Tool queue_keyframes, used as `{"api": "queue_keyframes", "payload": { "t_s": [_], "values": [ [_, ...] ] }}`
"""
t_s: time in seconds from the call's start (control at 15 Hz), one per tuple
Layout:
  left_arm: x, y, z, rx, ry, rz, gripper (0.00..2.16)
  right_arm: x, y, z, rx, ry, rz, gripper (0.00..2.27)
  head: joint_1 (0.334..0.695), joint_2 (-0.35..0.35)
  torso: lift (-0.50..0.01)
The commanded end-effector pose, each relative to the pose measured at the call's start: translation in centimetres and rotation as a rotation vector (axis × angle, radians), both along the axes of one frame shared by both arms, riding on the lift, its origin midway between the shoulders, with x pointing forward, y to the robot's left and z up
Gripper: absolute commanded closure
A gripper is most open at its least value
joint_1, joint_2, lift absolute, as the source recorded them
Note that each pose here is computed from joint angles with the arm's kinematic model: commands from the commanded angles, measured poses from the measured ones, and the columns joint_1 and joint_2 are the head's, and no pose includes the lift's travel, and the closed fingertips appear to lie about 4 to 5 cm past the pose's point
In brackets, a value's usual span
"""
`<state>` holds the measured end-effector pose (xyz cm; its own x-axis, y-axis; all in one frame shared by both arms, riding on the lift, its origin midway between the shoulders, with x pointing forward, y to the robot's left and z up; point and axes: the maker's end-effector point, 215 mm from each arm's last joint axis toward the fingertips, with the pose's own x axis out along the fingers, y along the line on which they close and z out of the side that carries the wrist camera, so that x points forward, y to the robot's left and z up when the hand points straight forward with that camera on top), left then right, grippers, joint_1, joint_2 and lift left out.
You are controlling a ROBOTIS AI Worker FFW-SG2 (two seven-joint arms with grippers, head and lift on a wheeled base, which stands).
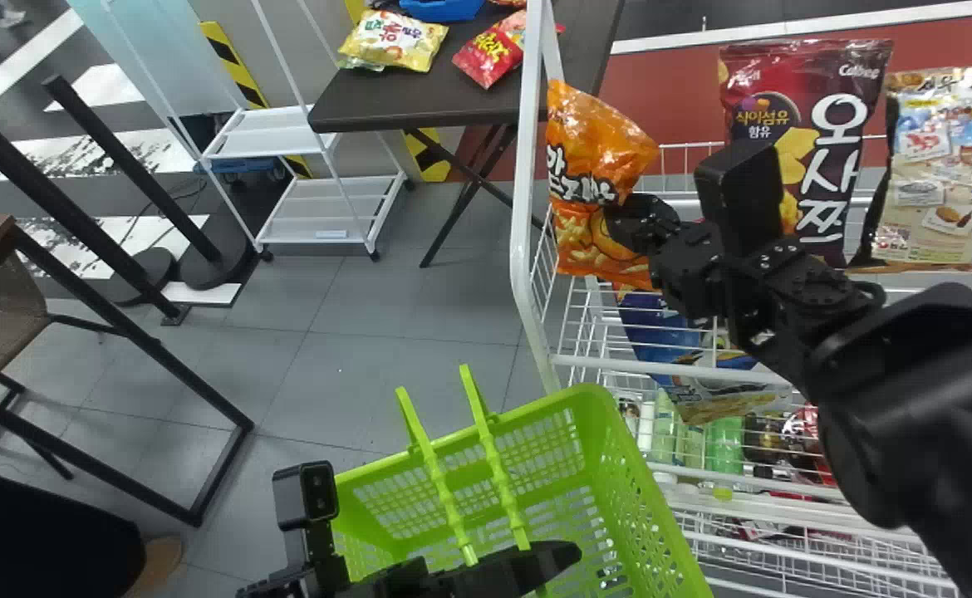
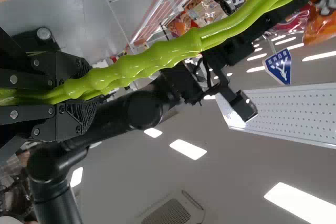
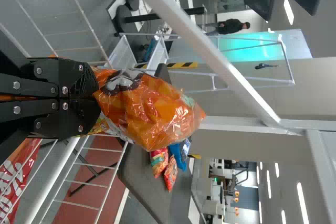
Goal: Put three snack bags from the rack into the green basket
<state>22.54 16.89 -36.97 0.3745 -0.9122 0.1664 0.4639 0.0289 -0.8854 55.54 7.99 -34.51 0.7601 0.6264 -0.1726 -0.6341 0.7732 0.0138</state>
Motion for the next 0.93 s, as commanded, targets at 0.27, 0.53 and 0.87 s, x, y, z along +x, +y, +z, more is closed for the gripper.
{"api": "queue_keyframes", "payload": {
  "t_s": [0.27, 0.53, 0.87],
  "values": [
    [1.5, 1.3, -0.1, 0.026, -0.013, 0.022, 2.15, -4.7, -10.1, -0.3, -0.02, 0.14, -0.066, 2.25, 0.695, 0.287, 0.0],
    [2.4, 2.0, -0.6, 0.048, -0.01, 0.038, 2.15, -9.4, -15.2, 0.1, 0.121, 0.31, 0.009, 2.25, 0.695, 0.241, 0.0],
    [3.1, 2.2, -1.2, 0.072, -0.014, 0.047, 2.15, -15.4, -16.9, 0.5, 0.32, 0.538, 0.145, 2.25, 0.695, 0.186, 0.0]
  ]
}}
